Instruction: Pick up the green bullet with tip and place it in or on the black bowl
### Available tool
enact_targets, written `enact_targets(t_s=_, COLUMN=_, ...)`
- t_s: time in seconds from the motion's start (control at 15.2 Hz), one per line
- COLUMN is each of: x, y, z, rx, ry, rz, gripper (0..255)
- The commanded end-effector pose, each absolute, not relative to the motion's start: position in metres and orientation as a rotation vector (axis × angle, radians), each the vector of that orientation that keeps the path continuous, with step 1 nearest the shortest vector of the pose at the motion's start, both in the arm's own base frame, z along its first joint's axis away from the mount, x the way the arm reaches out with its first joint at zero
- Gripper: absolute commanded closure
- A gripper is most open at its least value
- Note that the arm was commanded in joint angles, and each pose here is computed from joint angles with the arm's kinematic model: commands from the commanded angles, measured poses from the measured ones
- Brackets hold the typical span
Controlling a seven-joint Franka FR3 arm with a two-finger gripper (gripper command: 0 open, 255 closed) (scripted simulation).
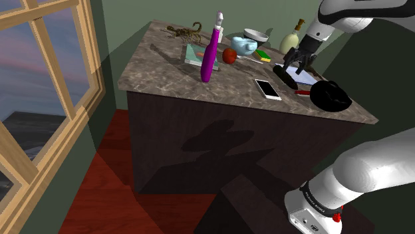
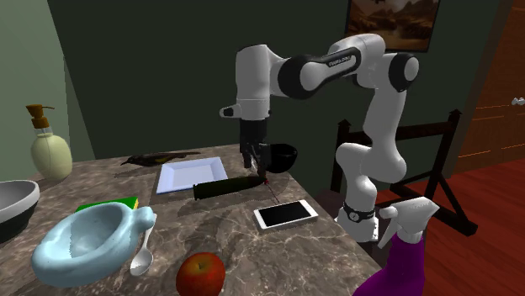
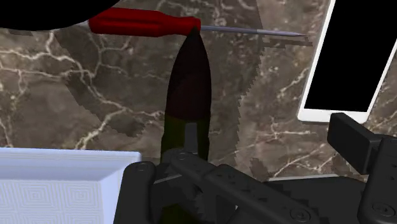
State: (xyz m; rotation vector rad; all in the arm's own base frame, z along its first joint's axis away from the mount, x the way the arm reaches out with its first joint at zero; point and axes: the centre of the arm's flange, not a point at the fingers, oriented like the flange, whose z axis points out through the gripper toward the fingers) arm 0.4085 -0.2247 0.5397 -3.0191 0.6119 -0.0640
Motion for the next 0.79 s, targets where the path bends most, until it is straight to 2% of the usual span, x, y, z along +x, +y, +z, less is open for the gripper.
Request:
enact_targets(t_s=0.0, x=0.414, y=-0.255, z=0.536, rx=-2.994, ry=0.691, rz=-0.069, gripper=0)
enact_targets(t_s=0.2, x=0.417, y=-0.293, z=0.531, rx=-2.955, ry=0.798, rz=-0.076, gripper=0)
enact_targets(t_s=0.73, x=0.419, y=-0.290, z=0.491, rx=-2.955, ry=0.798, rz=-0.076, gripper=0)
